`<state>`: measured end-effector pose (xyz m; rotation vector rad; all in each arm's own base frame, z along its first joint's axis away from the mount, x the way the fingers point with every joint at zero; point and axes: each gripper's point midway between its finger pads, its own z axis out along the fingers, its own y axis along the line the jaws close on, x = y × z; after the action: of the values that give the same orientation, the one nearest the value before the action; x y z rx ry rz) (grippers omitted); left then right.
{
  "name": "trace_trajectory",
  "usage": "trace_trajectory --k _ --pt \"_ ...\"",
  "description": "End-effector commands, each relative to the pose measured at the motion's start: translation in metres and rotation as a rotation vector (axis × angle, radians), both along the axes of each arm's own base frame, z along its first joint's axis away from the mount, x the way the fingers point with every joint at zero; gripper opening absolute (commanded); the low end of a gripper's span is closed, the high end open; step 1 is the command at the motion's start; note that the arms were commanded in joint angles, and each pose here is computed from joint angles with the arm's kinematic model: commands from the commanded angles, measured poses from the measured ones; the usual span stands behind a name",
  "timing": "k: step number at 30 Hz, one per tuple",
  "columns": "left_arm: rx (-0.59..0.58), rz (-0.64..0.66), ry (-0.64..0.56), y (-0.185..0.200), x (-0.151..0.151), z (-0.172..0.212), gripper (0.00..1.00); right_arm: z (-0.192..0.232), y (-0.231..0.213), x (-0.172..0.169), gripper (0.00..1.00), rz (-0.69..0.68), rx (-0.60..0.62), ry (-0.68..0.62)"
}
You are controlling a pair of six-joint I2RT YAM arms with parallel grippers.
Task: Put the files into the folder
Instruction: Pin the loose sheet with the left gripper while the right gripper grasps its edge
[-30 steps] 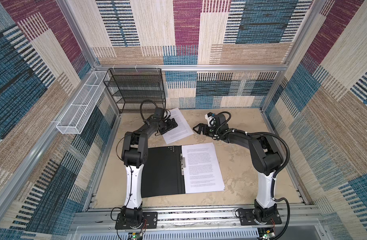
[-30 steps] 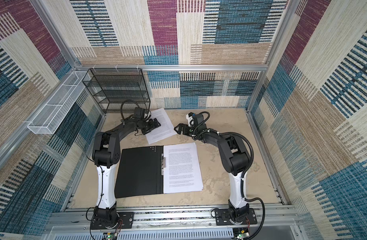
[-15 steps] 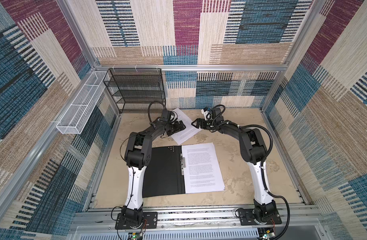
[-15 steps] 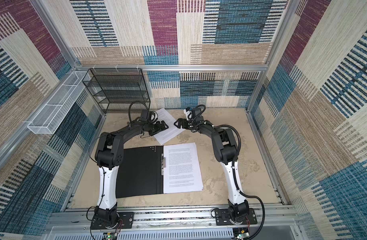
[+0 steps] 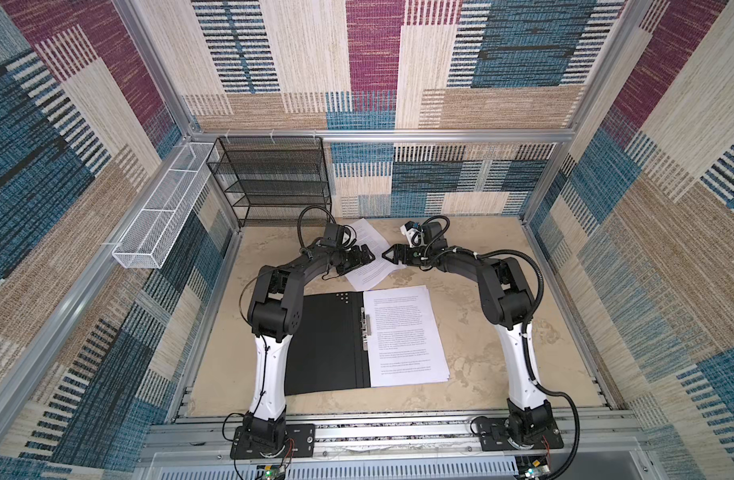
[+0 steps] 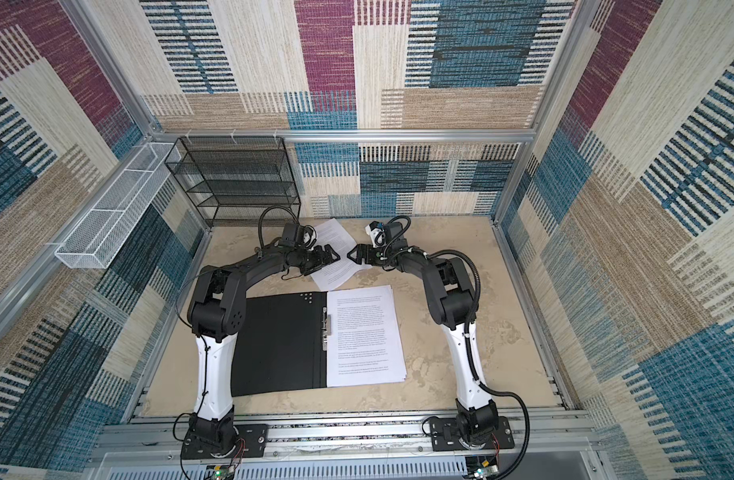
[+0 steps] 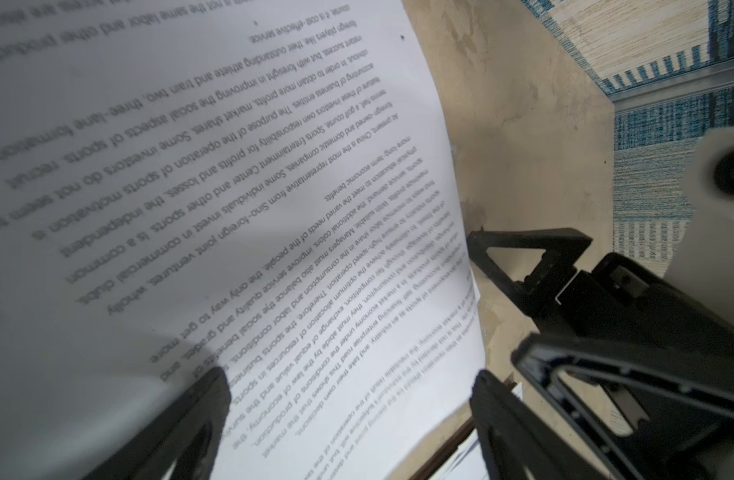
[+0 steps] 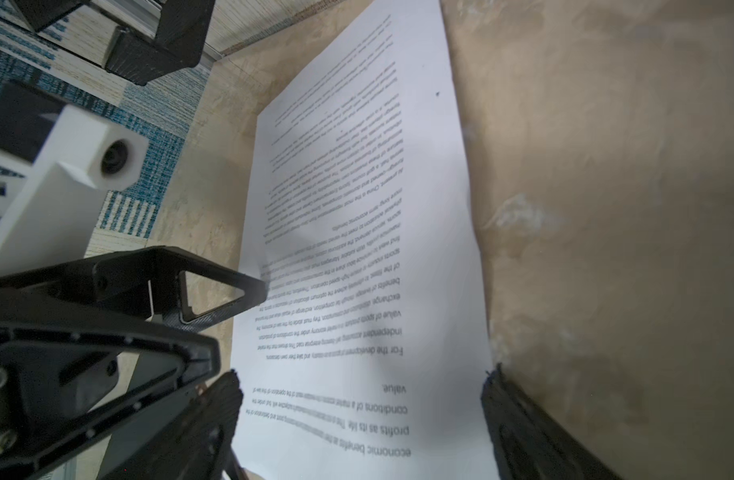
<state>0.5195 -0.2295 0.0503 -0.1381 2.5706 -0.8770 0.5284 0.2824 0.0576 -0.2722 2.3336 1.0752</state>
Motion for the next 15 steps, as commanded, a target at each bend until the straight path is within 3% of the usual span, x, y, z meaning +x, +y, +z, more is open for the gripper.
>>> trace_trajectory --k 1,10,15 --pt "0.06 0.02 0.228 0.011 -0.039 -0.042 0.93 -0.011 -0.003 -0.025 0.92 -0.004 0.02 0.09" --pt "0.034 -0.054 0.23 -0.006 -0.043 -0.046 0.93 0.012 -0.012 -0.071 0.93 0.014 0.104 0.112" --pt "0.04 -0.087 0.235 -0.013 -0.045 -0.05 0.93 0.016 -0.057 -0.042 0.95 -0.17 0.016 0.082"
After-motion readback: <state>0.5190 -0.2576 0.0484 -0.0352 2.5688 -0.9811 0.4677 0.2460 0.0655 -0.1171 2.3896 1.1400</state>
